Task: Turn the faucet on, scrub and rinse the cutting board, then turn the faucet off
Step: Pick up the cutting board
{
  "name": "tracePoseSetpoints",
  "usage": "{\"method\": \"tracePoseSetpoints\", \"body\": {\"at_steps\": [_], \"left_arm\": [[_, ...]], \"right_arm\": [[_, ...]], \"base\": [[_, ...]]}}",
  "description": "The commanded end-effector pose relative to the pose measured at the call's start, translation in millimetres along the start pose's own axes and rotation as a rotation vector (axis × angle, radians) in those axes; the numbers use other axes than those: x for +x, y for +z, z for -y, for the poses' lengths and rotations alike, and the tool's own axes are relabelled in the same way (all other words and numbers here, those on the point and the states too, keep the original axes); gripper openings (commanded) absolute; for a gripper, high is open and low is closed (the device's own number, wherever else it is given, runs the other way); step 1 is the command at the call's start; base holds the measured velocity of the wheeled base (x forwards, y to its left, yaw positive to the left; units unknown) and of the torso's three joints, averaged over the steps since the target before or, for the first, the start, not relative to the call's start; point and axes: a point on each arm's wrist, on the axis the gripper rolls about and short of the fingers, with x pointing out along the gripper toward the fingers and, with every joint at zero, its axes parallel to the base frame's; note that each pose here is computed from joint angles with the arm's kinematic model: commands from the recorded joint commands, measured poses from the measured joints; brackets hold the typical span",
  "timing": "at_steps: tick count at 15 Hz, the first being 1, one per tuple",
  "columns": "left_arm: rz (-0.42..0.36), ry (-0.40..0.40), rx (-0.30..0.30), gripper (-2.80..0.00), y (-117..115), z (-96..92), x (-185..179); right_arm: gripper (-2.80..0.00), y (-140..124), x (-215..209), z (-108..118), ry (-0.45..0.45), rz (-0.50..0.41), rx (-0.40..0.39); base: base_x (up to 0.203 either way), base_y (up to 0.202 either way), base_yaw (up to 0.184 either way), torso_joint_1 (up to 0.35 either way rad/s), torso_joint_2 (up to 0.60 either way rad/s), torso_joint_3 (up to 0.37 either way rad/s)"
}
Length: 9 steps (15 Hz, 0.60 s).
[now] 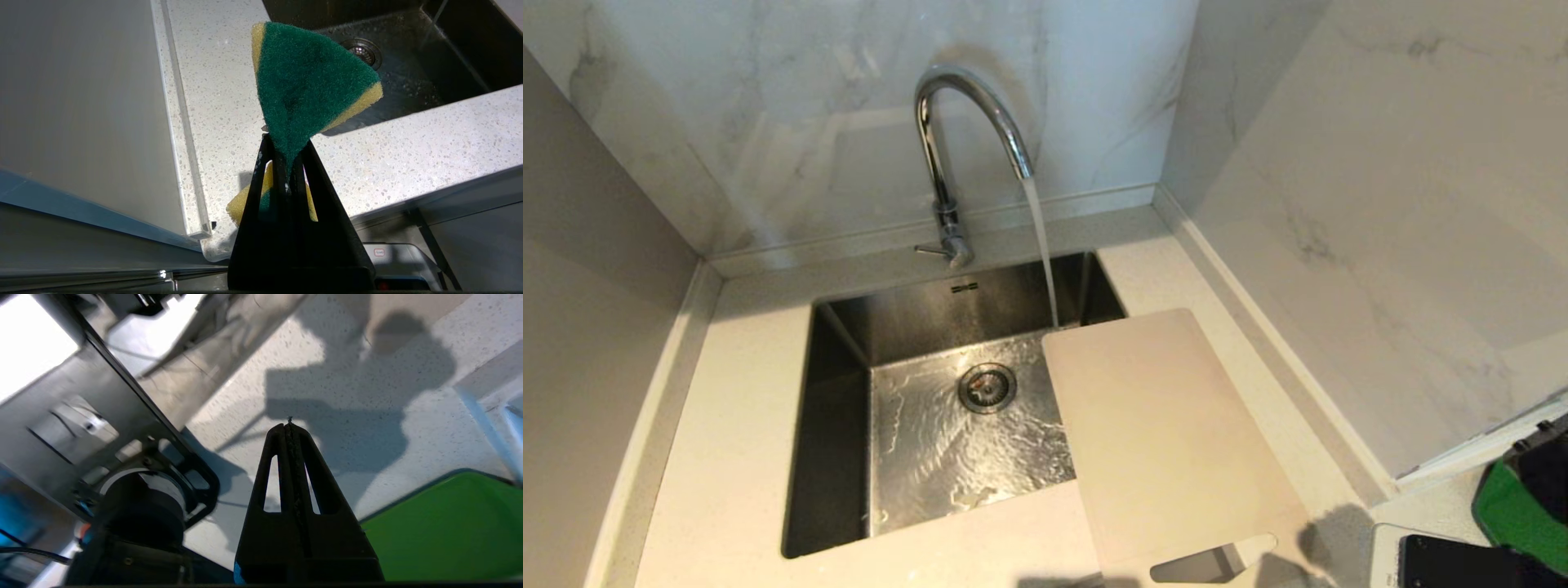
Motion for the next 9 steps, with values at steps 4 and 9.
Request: {"method": "tracePoseSetpoints", "body": {"at_steps": [4, 9], "left_arm": [[0.000, 0.001, 0.000, -2.80, -0.1, 0.0, 0.0], [0.000, 0.001, -0.001, -2.80, -0.1, 0.0, 0.0]], "right_arm": [[-2.80, 14.6, 22.3, -10.3, -0.124, -0.105, -0.183], [-2.80, 14.5, 37.6, -30.9, -0.222, -0.124, -0.394]], "base": [[0.000, 0.000, 0.000, 0.000, 0.00, 0.000], [0.000, 0.000, 0.000, 0.000, 0.00, 0.000]]}}
